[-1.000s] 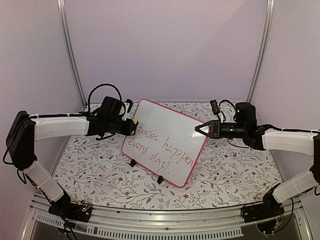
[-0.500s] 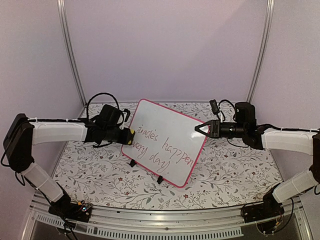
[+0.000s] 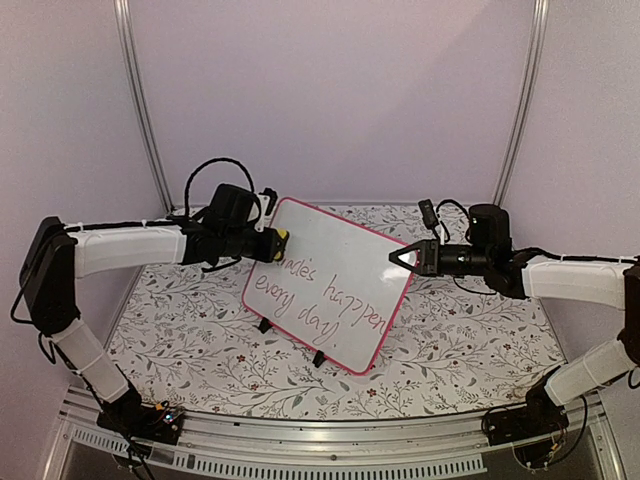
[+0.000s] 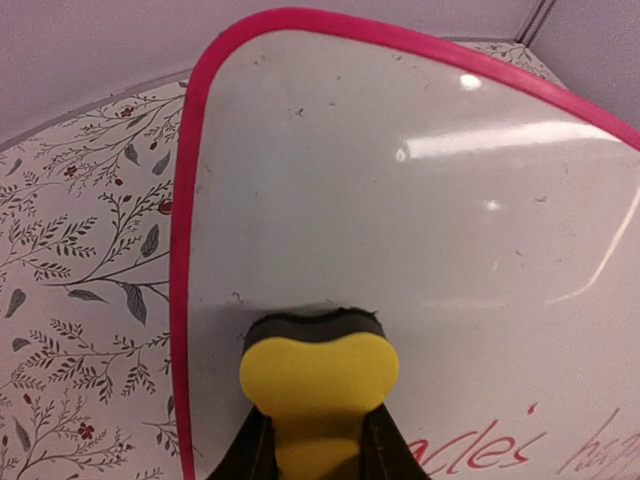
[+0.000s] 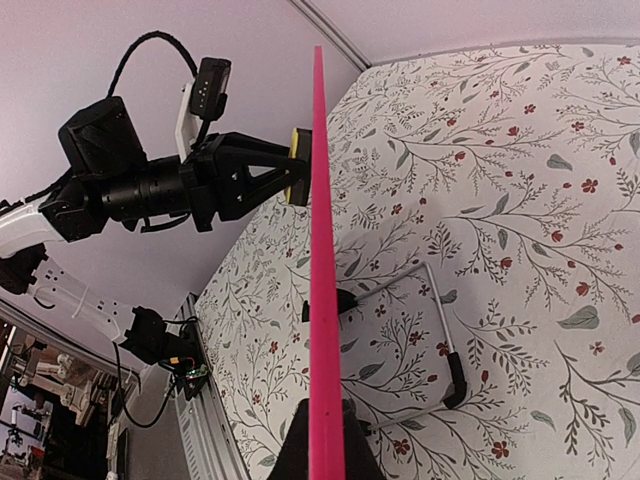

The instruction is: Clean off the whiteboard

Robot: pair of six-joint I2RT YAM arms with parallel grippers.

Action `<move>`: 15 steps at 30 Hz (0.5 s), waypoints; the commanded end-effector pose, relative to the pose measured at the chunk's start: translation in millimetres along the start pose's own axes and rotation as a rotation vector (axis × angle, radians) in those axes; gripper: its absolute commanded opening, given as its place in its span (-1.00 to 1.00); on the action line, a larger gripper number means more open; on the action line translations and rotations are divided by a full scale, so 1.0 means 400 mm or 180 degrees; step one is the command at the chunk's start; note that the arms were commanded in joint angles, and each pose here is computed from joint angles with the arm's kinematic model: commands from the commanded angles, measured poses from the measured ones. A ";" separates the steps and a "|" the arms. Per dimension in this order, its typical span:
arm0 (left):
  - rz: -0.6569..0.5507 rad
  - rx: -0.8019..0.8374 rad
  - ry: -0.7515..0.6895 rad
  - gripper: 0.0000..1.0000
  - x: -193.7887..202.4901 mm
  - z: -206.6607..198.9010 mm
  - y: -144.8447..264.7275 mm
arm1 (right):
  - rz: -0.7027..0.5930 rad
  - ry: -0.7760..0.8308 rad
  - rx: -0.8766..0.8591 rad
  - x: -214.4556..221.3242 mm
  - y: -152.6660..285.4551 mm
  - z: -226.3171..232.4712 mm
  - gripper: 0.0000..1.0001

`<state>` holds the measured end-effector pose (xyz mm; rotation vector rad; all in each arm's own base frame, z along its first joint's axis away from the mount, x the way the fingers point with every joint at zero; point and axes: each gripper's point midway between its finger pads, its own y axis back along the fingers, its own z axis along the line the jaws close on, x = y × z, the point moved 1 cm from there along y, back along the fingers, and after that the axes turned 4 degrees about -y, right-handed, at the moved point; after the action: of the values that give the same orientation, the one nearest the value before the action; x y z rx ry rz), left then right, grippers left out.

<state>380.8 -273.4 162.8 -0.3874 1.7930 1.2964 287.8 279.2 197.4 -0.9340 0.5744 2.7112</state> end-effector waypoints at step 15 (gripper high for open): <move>0.0474 0.0017 0.0246 -1.00 0.257 0.004 0.038 | 0.0947 -0.0178 0.0100 0.222 -0.019 -0.065 -1.00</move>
<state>322.9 -242.4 104.0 -0.3482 1.8877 1.3698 288.1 281.3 198.2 -0.9512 0.5608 2.7186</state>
